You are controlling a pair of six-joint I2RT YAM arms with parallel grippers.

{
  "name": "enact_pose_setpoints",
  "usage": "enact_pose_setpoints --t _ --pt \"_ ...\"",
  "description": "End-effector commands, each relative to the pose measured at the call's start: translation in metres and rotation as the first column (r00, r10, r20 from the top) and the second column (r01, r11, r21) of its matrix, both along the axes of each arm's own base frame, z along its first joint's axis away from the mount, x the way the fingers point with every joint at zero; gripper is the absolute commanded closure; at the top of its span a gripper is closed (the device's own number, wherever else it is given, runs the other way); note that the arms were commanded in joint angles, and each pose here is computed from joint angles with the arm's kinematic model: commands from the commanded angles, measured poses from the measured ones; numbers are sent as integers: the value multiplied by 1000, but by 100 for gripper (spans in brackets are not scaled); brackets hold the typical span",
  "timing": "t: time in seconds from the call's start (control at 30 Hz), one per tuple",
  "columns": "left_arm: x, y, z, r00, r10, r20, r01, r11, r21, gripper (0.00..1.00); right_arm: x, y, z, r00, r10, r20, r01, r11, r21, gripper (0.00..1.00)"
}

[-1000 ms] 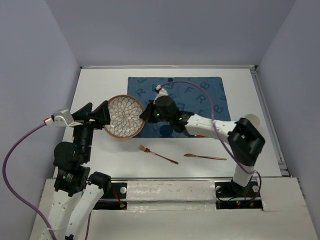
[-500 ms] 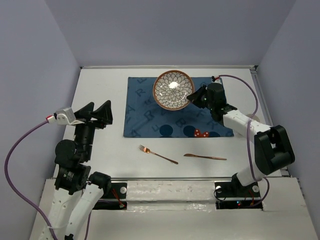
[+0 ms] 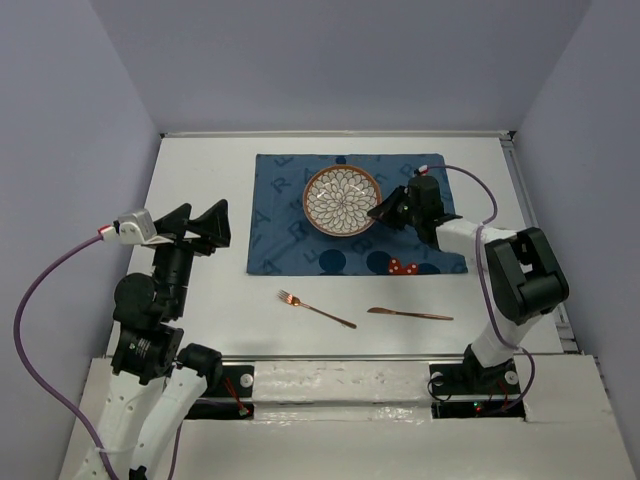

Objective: Set the dinner table for one person

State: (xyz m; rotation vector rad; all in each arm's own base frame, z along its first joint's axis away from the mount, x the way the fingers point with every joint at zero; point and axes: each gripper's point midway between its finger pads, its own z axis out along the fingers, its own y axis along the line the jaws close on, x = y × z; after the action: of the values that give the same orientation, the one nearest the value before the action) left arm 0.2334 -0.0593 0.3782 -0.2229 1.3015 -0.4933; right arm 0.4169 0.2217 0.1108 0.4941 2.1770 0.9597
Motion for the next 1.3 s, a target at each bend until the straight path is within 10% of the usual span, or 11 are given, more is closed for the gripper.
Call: enact_pose_setpoints --t 0.0,0.73,1.27 --pt "2 -5 3 1000 -21 18 21 1000 5 1 28 6 55 983 -14 183 -13 990 142 100" --pt "4 -6 2 1000 -21 14 21 1000 11 1 32 -15 7 994 -67 83 57 992 117 98" --pt "3 -5 3 1000 -18 18 18 1000 12 1 10 -45 15 986 -122 110 125 992 -27 24"
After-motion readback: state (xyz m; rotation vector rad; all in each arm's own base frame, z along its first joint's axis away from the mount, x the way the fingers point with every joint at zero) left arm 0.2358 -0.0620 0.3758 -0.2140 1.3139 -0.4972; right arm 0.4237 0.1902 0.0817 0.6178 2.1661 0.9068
